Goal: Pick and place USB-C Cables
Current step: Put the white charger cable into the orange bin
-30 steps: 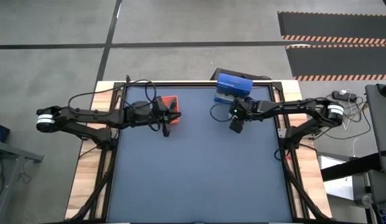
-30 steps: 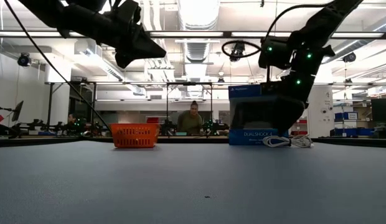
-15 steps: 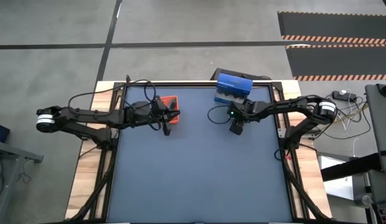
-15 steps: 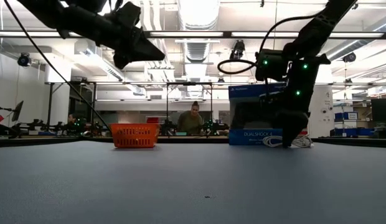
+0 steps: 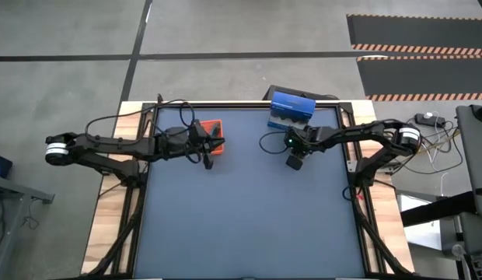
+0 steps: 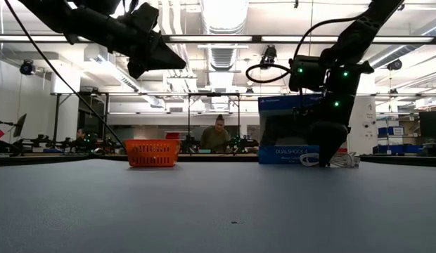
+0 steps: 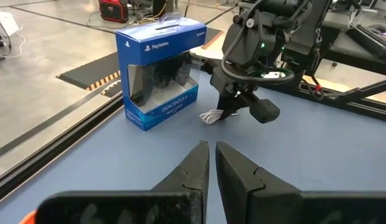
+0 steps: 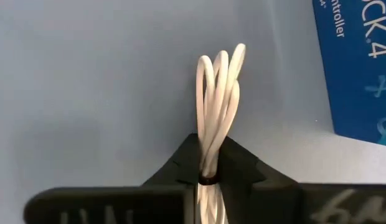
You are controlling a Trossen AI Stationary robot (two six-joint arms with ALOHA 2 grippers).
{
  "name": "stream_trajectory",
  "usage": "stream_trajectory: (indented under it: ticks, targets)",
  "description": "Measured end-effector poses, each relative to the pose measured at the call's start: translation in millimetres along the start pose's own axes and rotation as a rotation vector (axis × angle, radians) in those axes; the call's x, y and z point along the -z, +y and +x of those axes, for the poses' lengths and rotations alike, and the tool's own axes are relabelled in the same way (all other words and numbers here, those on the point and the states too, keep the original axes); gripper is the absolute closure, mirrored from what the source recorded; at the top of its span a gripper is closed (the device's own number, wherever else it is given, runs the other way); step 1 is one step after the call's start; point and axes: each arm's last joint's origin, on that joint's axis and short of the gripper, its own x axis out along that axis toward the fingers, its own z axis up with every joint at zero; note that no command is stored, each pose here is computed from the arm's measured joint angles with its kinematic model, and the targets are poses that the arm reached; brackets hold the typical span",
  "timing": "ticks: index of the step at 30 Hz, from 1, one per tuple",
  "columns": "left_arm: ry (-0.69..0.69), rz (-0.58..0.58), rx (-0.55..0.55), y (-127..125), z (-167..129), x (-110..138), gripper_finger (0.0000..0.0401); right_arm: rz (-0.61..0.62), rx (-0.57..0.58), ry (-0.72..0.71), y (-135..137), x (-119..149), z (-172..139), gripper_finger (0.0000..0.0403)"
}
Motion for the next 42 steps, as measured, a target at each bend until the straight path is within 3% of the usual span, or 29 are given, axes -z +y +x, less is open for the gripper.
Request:
stream_trajectory:
  ticks: [10,20,27,42]
  targets:
    - [0.0,-0.009,0.0,0,0,0,0.0388,0.0,-0.018,-0.045,5,0,-12,0.0374]
    - [-0.021,-0.014,0.003,0,0,-2,0.0388,-0.036,-0.1,-0.284,18,-13,-35,0.0375]
    - [-0.07,-0.024,0.012,0,0,-2,0.0388,-0.064,-0.276,-0.559,26,-23,-38,0.0375]
    - [-0.138,-0.038,0.024,-1,3,-3,0.0388,-0.049,-0.485,-1.14,30,-23,-52,0.0374]
